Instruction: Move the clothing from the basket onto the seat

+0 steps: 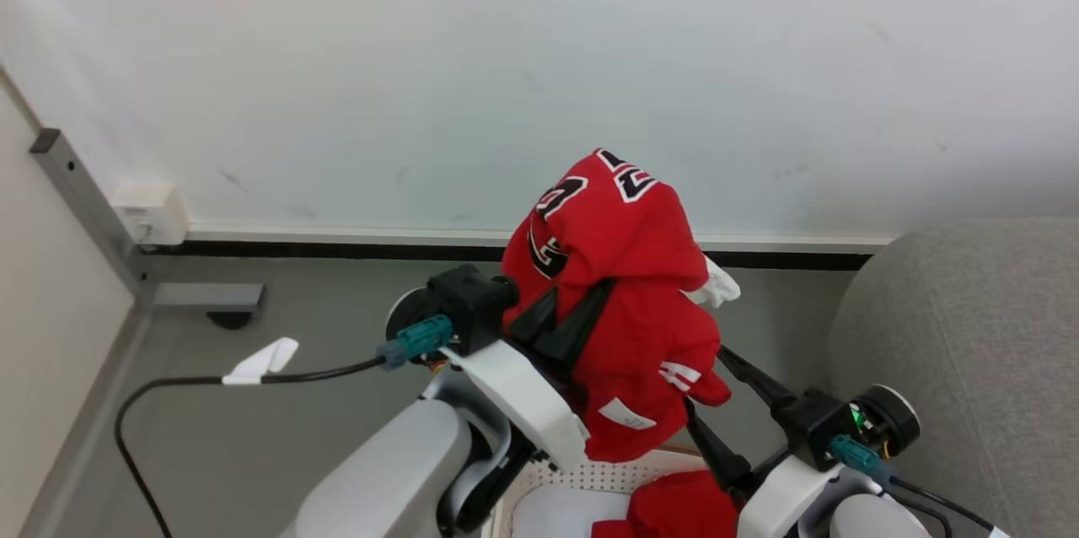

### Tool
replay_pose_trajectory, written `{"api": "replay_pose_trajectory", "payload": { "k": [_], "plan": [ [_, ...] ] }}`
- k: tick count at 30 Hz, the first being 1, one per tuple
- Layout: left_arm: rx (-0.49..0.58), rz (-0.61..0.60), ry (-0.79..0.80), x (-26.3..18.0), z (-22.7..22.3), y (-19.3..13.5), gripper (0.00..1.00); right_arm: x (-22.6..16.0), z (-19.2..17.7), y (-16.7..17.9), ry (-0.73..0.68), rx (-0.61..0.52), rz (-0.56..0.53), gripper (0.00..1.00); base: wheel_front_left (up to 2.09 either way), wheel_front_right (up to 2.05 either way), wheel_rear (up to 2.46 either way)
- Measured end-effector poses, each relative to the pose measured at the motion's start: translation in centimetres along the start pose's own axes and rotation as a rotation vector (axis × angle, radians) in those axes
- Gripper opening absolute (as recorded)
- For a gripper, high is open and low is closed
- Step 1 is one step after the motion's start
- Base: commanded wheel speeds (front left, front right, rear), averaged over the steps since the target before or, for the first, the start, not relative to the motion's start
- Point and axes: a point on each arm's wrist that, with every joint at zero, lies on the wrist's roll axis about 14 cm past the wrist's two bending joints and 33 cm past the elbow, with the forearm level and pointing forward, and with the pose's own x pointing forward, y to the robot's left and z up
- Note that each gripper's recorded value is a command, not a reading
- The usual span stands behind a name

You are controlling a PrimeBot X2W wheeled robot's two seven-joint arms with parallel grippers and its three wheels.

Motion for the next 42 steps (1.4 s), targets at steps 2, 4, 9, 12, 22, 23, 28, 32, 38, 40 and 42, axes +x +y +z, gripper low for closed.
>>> {"api": "replay_pose_trajectory", "payload": {
  "k": [2, 4, 9, 12, 22, 23, 28, 32, 38, 40, 42],
  "plan": [
    [-0.001, -0.002, 0.001, -0.3, 0.1, -0.2, 0.00, 0.8, 0.5, 0.6, -0.010, -0.003, 0.024, 1.00, 0.00, 0.00, 0.00],
    [-0.003, -0.007, 0.006, -0.6, 0.1, -0.6, 0.00, 1.6, 1.3, 1.0, -0.030, -0.001, 0.036, 1.00, 0.00, 0.00, 0.00],
    [-0.003, 0.009, 0.026, -1.6, -0.3, -0.5, 0.00, 3.0, 2.4, 2.1, -0.064, -0.001, 0.067, 1.00, 0.00, 0.00, 0.00],
    [-0.003, 0.020, 0.031, -2.2, -0.3, -0.3, 0.00, 3.5, 2.6, 3.0, -0.068, -0.002, 0.094, 1.00, 0.00, 0.00, 0.00],
    [-0.005, 0.043, 0.027, -2.9, 0.0, 0.0, 0.00, 4.0, 2.8, 4.4, -0.073, 0.022, 0.129, 0.00, 0.00, 0.00, 0.00],
    [-0.006, 0.045, 0.028, -2.9, -0.1, 0.0, 0.00, 3.9, 2.9, 4.4, -0.076, 0.029, 0.126, 0.00, 0.00, 0.00, 0.00],
    [-0.008, 0.049, 0.033, -2.8, -0.3, 0.1, 0.00, 3.5, 2.6, 4.0, -0.074, 0.048, 0.110, 0.00, 0.00, 0.00, 0.00],
    [-0.016, 0.046, 0.035, -2.6, -0.5, 0.1, 0.00, 3.4, 3.0, 3.4, -0.089, 0.071, 0.088, 0.00, 0.00, 0.00, 0.00],
    [-0.021, 0.042, 0.038, -2.4, -0.8, -0.1, 0.17, 2.8, 3.4, 2.3, -0.113, 0.134, 0.041, 0.00, 0.00, 0.00, 0.00],
    [-0.025, 0.037, 0.040, -2.2, -1.0, -0.2, 1.00, 2.6, 3.7, 1.7, -0.127, 0.151, 0.022, 0.00, 0.00, 0.00, 0.00],
    [-0.031, 0.026, 0.044, -1.9, -1.2, -0.5, 1.00, 2.2, 3.8, 1.0, -0.137, 0.171, -0.004, 0.00, 0.00, 0.00, 0.00]
  ]
}}
